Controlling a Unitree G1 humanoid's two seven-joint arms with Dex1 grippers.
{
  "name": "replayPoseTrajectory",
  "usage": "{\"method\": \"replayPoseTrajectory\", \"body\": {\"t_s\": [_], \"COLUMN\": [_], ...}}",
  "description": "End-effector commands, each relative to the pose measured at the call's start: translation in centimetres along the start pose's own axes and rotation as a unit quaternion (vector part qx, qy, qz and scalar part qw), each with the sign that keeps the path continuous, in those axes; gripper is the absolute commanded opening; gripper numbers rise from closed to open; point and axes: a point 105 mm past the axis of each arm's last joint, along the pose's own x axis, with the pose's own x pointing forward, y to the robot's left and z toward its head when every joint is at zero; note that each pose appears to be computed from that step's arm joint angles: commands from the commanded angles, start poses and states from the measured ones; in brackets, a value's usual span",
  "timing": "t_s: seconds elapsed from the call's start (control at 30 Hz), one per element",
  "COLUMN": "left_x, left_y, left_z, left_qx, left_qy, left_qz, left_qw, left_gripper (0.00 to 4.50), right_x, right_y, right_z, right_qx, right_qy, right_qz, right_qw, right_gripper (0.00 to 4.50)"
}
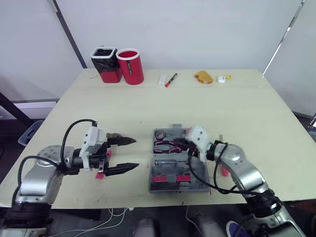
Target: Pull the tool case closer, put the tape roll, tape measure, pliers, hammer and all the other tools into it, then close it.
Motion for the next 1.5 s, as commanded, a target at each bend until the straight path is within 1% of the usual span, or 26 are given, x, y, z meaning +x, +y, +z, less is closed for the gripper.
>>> {"method": "replayPoseTrajectory", "body": {"t_s": [0.03,0.1,0.3,0.33,0.37,0.4,0.47,0.53,0.63,0.67,0.73,0.83,0.93,1.03,1.17,1.23,1.37,1.4,1.5], "left_x": [-0.4,-0.5,-1.9,-2.5,-3.1,-3.4,-4.8,-5.9,-7.6,-8.3,-9.8,-11.4,-12.9,-13.9,-14.6,-14.7,-13.6,-13.1,-12.0], "left_y": [1.0,1.2,1.7,1.6,1.5,1.4,0.9,0.4,-0.2,-0.4,-0.7,-1.1,-2.2,-2.9,-3.3,-3.4,-2.6,-2.3,-1.2], "left_z": [1.2,1.1,-0.2,-0.7,-1.3,-1.6,-3.5,-4.9,-6.7,-7.3,-8.5,-9.6,-10.8,-11.2,-11.6,-11.7,-11.4,-11.2,-10.5], "left_qx": [0.008,0.0,-0.014,-0.022,-0.027,-0.03,-0.038,-0.051,-0.065,-0.07,-0.081,-0.088,-0.101,-0.11,-0.121,-0.124,-0.126,-0.124,-0.13], "left_qy": [-0.032,-0.042,-0.051,-0.053,-0.051,-0.049,-0.031,-0.024,-0.011,-0.006,0.004,0.018,0.038,0.043,0.05,0.054,0.045,0.051,0.044], "left_qz": [0.057,0.083,0.167,0.185,0.202,0.213,0.249,0.279,0.314,0.325,0.354,0.383,0.401,0.413,0.425,0.423,0.419,0.412,0.418], "left_qw": [0.998,0.996,0.985,0.981,0.978,0.975,0.967,0.959,0.947,0.943,0.932,0.919,0.91,0.903,0.896,0.896,0.898,0.901,0.898], "left_gripper": [4.5,4.5,4.5,4.5,4.5,4.5,4.5,4.5,4.5,4.5,4.5,4.5,4.5,4.5,4.5,4.5,4.5,4.5,4.5], "right_x": [-2.8,-4.4,-8.8,-10.0,-11.1,-11.8,-14.0,-15.9,-18.4,-19.1,-21.1,-23.0,-25.2,-26.6,-28.1,-28.3,-27.7,-27.3,-25.9], "right_y": [-1.7,-2.3,-3.4,-3.6,-3.8,-3.9,-3.9,-3.6,-3.0,-2.7,-1.6,-0.4,1.6,3.2,4.5,4.7,4.2,3.9,3.2], "right_z": [1.2,1.5,0.3,0.1,-0.2,-0.4,-1.9,-3.2,-4.6,-5.0,-6.1,-6.9,-8.3,-9.0,-9.8,-9.9,-9.5,-9.0,-7.7], "right_qx": [0.006,0.018,0.029,0.034,0.04,0.044,0.051,0.057,0.07,0.073,0.088,0.109,0.131,0.151,0.161,0.161,0.148,0.143,0.129], "right_qy": [-0.045,-0.07,-0.061,-0.064,-0.064,-0.065,-0.039,-0.018,-0.001,0.006,0.02,0.021,0.046,0.061,0.085,0.087,0.08,0.072,0.049], "right_qz": [-0.05,-0.071,-0.133,-0.149,-0.167,-0.179,-0.211,-0.234,-0.267,-0.274,-0.292,-0.308,-0.312,-0.313,-0.315,-0.316,-0.307,-0.296,-0.271], "right_qw": [0.998,0.995,0.989,0.986,0.983,0.981,0.975,0.97,0.961,0.959,0.952,0.945,0.94,0.936,0.931,0.931,0.937,0.942,0.953], "right_gripper": [0.05,0.05,0.05,0.05,0.62,0.77,1.86,2.64,4.24,4.38,4.38,4.38,4.38,4.38,4.38,4.38,4.38,4.38,4.38]}}
